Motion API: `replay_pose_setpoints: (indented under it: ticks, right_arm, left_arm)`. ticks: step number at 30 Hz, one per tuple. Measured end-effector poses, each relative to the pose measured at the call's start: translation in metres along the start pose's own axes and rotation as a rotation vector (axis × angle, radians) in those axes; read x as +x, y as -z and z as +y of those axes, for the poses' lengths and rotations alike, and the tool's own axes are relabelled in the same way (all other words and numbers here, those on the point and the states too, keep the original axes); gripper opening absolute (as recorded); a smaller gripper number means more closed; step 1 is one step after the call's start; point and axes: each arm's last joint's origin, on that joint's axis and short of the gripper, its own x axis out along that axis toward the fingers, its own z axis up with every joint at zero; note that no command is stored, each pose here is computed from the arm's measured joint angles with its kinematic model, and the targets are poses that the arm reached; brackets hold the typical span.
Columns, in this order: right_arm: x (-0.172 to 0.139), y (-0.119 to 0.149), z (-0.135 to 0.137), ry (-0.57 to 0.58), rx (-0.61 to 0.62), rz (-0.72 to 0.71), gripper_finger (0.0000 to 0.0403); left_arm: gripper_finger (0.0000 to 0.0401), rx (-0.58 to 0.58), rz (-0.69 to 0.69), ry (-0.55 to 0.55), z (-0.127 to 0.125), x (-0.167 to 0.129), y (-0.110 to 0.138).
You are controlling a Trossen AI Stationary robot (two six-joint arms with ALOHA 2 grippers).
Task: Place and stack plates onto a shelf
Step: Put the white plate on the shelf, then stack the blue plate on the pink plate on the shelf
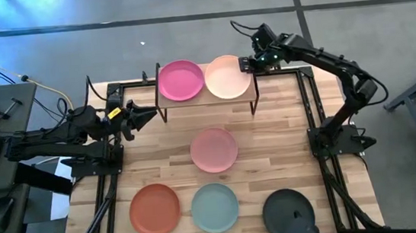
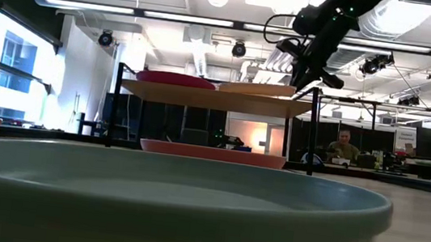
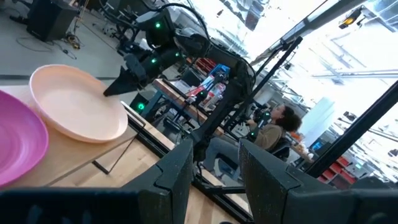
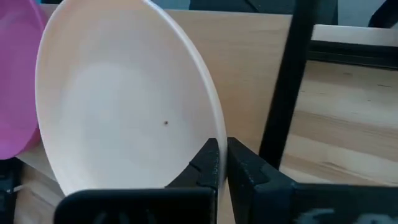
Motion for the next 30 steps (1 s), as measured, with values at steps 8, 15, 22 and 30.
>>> replay_pose_setpoints:
  ticks: [8,15,22,30]
  right_arm:
    - [-0.001,0.0,-0.003,-0.008,-0.018,0.02,0.0063]
    - [-0.015,-0.002,0.0,-0.059,-0.08,-0.034,0.0139]
    - [-0.066,0.018,-0.008,-0.03,-0.219,-0.073,0.0174]
    - [-0.107,0.114,-0.024,-0.089,-0.377,-0.137,0.0177]
  left_arm:
    - [0.012,0.022,0.001,0.002,0.0,0.0,0.0]
    - [0.012,0.023,0.002,0.002,0.0,0.0,0.0]
    - [0.012,0.058,0.022,0.031,-0.001,0.0,0.001]
    - [0.012,0.074,0.018,0.025,-0.001,0.0,0.001]
